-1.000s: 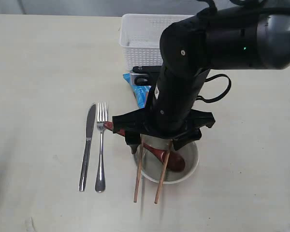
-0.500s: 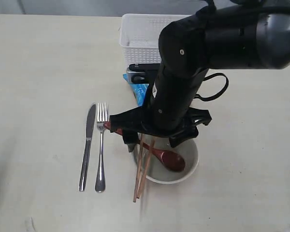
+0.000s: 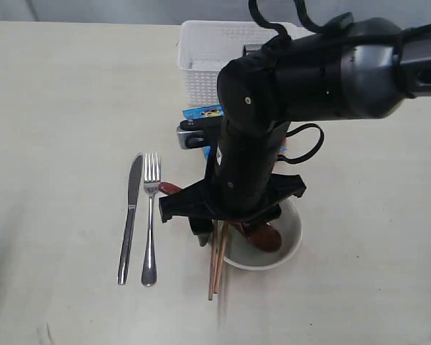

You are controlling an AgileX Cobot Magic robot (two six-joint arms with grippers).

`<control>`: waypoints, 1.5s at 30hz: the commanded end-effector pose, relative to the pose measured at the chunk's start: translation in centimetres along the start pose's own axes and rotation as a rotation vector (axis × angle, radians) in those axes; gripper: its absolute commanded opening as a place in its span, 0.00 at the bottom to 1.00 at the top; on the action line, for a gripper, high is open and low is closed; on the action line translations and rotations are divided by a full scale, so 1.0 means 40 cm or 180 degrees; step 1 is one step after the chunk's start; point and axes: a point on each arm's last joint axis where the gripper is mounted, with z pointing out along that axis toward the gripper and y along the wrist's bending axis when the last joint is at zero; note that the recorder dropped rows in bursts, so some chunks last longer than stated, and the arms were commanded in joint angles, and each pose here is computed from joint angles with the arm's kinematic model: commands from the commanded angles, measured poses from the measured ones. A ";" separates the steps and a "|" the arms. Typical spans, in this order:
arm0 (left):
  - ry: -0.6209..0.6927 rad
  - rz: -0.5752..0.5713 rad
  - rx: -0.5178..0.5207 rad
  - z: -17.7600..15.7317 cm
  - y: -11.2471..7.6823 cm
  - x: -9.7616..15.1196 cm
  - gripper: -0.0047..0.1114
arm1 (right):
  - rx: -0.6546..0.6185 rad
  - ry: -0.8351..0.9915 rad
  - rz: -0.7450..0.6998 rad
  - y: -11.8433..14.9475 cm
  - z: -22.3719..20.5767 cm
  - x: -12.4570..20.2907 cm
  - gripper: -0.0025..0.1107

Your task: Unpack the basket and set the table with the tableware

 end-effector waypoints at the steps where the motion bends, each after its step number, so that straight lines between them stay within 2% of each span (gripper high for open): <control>1: -0.0004 -0.0003 0.0002 0.000 0.000 0.002 0.04 | 0.0018 0.0009 -0.0093 0.001 -0.007 -0.003 0.54; 8: -0.0004 -0.0003 0.0002 0.000 0.000 0.002 0.04 | -0.0059 -0.0102 -0.0254 0.031 -0.065 -0.037 0.54; 14: -0.0004 -0.0003 0.0002 0.000 0.000 0.002 0.04 | 0.0137 -0.0009 -0.0195 0.016 -0.056 -0.032 0.54; 24: -0.0004 -0.0003 0.0002 0.000 0.000 0.002 0.04 | 0.0143 -0.0024 -0.0203 0.015 -0.055 -0.032 0.53; 26: -0.0004 -0.0003 0.0002 0.000 0.000 0.002 0.04 | 0.0149 -0.0013 -0.0203 0.014 -0.055 -0.031 0.46; 30: -0.0004 -0.0003 0.0002 0.000 0.000 0.002 0.04 | 0.0128 -0.0039 -0.0247 0.019 -0.064 -0.036 0.23; 34: -0.0004 -0.0003 0.0002 0.000 0.000 0.002 0.04 | 0.0099 -0.0056 -0.0319 0.034 -0.101 -0.049 0.07; 37: -0.0004 -0.0003 0.0002 0.000 0.000 0.002 0.04 | 0.0119 0.0005 -0.0413 0.042 -0.130 -0.054 0.02; 40: -0.0004 0.0003 0.0000 0.000 0.000 0.002 0.04 | 0.0167 0.0084 -0.0480 0.038 -0.143 -0.052 0.02; 45: -0.0004 0.0003 0.0000 0.000 0.000 0.002 0.04 | 0.0141 -0.0002 -0.0333 -0.034 -0.173 -0.059 0.02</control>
